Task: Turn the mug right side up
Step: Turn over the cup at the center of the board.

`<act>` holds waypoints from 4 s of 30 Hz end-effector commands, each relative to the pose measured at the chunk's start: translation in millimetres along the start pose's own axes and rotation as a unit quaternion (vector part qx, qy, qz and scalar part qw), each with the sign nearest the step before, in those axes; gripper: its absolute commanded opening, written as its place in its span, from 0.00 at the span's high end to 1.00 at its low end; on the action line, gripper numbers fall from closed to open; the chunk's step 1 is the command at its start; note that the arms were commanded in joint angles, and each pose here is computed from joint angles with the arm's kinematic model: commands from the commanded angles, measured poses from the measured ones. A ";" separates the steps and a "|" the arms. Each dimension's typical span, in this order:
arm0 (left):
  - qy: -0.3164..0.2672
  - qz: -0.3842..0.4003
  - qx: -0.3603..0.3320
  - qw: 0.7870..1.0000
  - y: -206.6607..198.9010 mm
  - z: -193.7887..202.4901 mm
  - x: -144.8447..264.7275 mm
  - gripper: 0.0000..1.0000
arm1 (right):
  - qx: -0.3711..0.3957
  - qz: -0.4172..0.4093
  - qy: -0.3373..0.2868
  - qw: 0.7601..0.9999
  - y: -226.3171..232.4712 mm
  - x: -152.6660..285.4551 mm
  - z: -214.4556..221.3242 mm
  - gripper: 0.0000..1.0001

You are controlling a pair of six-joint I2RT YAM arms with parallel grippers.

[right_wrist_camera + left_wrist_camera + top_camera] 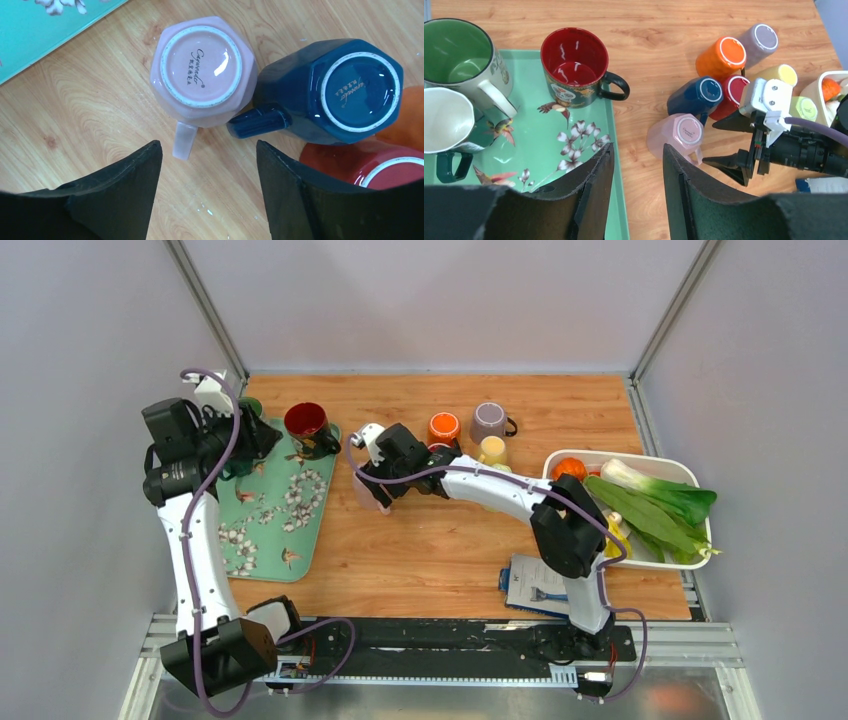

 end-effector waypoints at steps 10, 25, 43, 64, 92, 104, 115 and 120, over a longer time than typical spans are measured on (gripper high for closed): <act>0.000 0.022 -0.048 0.999 -18.9 -4.9 17.8 0.52 | -0.031 -0.009 0.000 0.999 10.4 -29.5 -3.1 0.40; 0.003 0.033 -0.046 0.998 -22.9 -2.8 17.4 0.53 | -0.031 -0.006 0.034 0.999 8.8 -48.0 22.2 0.51; 0.006 0.039 -0.057 0.998 -28.0 1.4 19.4 0.53 | -0.001 -0.006 0.029 1.000 7.1 -59.1 21.5 0.70; -0.125 0.086 -0.315 0.937 -70.5 -25.8 22.0 0.47 | 0.042 -0.332 -0.090 0.938 29.4 88.0 -64.0 1.00; -0.298 0.073 -0.706 0.638 -114.6 6.4 10.4 0.35 | -0.061 -0.568 -0.068 0.818 -17.5 158.7 -76.3 1.00; -0.340 -0.043 -0.699 0.628 -136.6 -6.4 -24.0 0.43 | -0.052 -0.572 -0.061 0.817 -12.2 155.8 -63.3 1.00; -0.321 -0.045 -0.687 0.650 -139.7 -18.1 -27.7 1.00 | -0.093 -0.506 -0.085 0.853 -32.4 148.4 -57.2 0.34; -0.205 0.054 -0.701 0.681 -136.7 0.8 -16.9 1.00 | -0.130 -0.444 -0.105 0.880 -68.2 164.6 -38.9 0.02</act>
Point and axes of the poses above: each gripper's point midway between its finger pads, its own x axis back along the fingers, its own y axis along the line the jaws close on, z = x × y, the point moved 8 cm from there along x, back along the fingers, and after that the axes turned 10 degrees about -x, right-handed, at the moved point
